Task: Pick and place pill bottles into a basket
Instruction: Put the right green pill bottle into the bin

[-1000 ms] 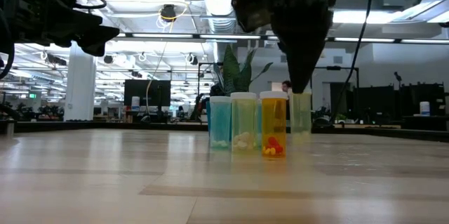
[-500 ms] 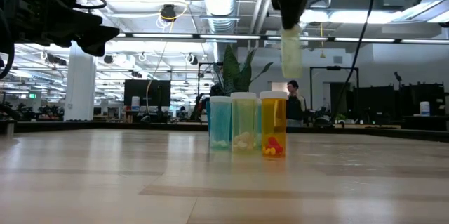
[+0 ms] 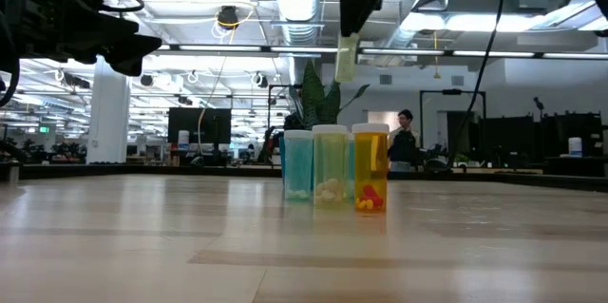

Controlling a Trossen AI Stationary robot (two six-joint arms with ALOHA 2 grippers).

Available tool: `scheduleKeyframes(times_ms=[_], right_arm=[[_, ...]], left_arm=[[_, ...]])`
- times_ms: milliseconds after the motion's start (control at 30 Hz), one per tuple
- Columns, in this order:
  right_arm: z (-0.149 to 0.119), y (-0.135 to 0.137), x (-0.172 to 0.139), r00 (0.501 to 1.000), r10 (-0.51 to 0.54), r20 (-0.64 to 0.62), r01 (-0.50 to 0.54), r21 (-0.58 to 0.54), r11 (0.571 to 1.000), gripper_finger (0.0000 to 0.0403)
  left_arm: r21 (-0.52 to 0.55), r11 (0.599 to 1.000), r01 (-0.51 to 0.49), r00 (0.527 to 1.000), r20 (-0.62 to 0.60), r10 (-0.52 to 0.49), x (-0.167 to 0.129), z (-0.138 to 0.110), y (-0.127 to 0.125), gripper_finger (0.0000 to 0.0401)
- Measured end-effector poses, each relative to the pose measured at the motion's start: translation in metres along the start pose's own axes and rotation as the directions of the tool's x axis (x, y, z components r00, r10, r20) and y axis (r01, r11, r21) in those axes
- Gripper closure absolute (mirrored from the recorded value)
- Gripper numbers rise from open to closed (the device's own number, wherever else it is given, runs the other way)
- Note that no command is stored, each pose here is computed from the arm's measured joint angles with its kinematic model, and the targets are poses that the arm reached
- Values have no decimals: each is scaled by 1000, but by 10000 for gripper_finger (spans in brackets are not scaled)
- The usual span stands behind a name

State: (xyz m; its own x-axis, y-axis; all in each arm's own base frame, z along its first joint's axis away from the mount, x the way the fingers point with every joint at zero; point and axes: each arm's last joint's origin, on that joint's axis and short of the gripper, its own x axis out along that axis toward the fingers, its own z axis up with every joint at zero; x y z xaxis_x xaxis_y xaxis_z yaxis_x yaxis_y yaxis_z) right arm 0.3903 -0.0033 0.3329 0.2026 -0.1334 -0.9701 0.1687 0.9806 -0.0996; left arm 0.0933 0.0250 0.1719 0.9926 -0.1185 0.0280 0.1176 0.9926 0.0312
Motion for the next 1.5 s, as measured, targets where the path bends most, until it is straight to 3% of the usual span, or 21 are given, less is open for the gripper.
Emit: scheduleKeyframes(times_ms=[167, 400, 600, 933, 1500], right_arm=[[13, -26, 15, 999, -12, 32, 14, -39, 999, 289], [24, -46, 58, 998, 1, -69, -8, -96, 995, 289], [36, -42, 74, 1000, 7, -19, -10, -165, 986, 289], [43, -31, 118, 995, 29, -91, -51, -252, 967, 289], [46, 1, 136, 996, 41, -79, -68, -375, 924, 289]], left_arm=[[0, 1000, 0, 1000, 0, 0, 0, 0, 0, 189], [0, 1000, 0, 1000, 0, 0, 0, 0, 0, 189], [0, 1000, -6, 1000, 0, 6, 0, 0, 0, 189], [-6, 1000, -17, 1000, -10, 17, 1, -1, 1, 189], [-6, 1000, -24, 1000, -12, 24, 1, -1, 1, 189]])
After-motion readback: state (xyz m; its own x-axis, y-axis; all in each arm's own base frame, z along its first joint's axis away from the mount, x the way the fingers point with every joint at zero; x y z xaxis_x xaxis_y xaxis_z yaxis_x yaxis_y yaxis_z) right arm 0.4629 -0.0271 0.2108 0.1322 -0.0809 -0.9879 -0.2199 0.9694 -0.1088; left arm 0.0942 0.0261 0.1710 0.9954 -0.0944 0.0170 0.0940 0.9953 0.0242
